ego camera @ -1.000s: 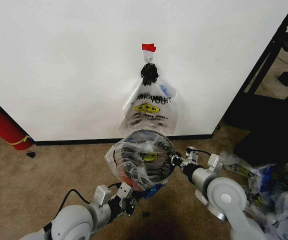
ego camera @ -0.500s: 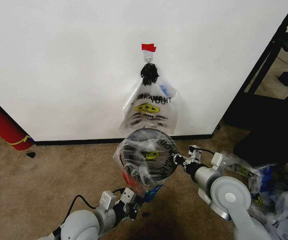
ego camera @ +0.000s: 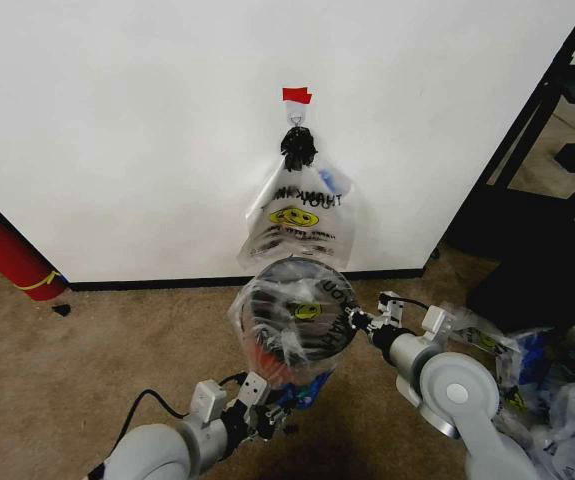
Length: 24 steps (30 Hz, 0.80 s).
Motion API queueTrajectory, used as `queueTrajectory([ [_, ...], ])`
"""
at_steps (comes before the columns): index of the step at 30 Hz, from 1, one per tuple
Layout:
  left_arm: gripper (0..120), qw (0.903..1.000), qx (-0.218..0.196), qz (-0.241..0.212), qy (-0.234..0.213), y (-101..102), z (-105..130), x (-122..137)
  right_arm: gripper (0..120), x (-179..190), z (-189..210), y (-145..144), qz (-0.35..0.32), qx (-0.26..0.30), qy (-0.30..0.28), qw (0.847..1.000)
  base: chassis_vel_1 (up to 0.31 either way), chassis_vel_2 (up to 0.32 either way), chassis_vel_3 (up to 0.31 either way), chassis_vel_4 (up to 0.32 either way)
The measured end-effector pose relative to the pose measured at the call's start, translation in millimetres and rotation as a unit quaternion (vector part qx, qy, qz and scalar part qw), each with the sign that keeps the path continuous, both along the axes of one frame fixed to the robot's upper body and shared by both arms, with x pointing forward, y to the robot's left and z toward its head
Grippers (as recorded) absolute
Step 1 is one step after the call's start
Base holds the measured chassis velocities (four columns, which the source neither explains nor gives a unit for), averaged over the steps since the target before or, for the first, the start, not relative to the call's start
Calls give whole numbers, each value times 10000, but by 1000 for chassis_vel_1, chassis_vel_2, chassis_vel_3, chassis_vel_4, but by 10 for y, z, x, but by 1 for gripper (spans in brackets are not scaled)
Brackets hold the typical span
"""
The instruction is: Pick up the garbage bag from the wall and place it over the trash bin.
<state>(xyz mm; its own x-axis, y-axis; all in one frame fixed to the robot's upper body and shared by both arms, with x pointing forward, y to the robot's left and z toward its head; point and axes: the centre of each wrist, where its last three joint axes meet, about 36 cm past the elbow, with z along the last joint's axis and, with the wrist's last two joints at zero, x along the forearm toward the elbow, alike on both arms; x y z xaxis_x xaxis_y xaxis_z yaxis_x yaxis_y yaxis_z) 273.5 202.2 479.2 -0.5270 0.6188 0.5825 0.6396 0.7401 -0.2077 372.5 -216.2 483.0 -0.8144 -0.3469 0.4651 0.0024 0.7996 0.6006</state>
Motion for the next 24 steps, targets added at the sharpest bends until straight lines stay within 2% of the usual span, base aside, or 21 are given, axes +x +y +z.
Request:
queueTrajectory([
  [5, 67, 9998, 55, -56, -196, 30, 172, -67, 1, -3, -33, -99, -187, -49, -12, 9998, 0, 0, 0, 0],
  [6, 67, 9998, 55, -56, -196, 30, 172, -67, 1, -3, -33, -99, -187, -49, -12, 9998, 0, 0, 0, 0],
  [10, 86, 9992, -166, 64, -359, 17, 417, -90, 1, -74, -62, -160, -380, -161, -73, 9991, 0, 0, 0, 0],
  [13, 93, 9984, -321, 128, -446, 6, 565, -67, 1, -139, -77, -172, -469, -236, -120, 9985, 0, 0, 0, 0],
  [16, 86, 9978, -406, 185, -483, 10, 643, -46, 1, -161, -87, -162, -498, -276, -143, 9983, 0, 0, 0, 0],
  [17, 78, 9976, -423, 235, -490, 28, 693, -14, 1, -180, -99, -129, -497, -328, -184, 9981, 0, 0, 0, 0],
  [19, 76, 9976, -415, 249, -487, 34, 707, -2, 1, -185, -101, -117, -492, -337, -195, 9980, 0, 0, 0, 0],
  [21, 65, 9980, -295, 355, -434, 67, 776, 56, 1, -196, -115, -36, -432, -390, -244, 9980, 0, 0, 0, 0],
  [24, 54, 9983, -184, 420, -369, 85, 813, 86, 1, -188, -125, 19, -364, -409, -279, 9981, 0, 0, 0, 0],
])
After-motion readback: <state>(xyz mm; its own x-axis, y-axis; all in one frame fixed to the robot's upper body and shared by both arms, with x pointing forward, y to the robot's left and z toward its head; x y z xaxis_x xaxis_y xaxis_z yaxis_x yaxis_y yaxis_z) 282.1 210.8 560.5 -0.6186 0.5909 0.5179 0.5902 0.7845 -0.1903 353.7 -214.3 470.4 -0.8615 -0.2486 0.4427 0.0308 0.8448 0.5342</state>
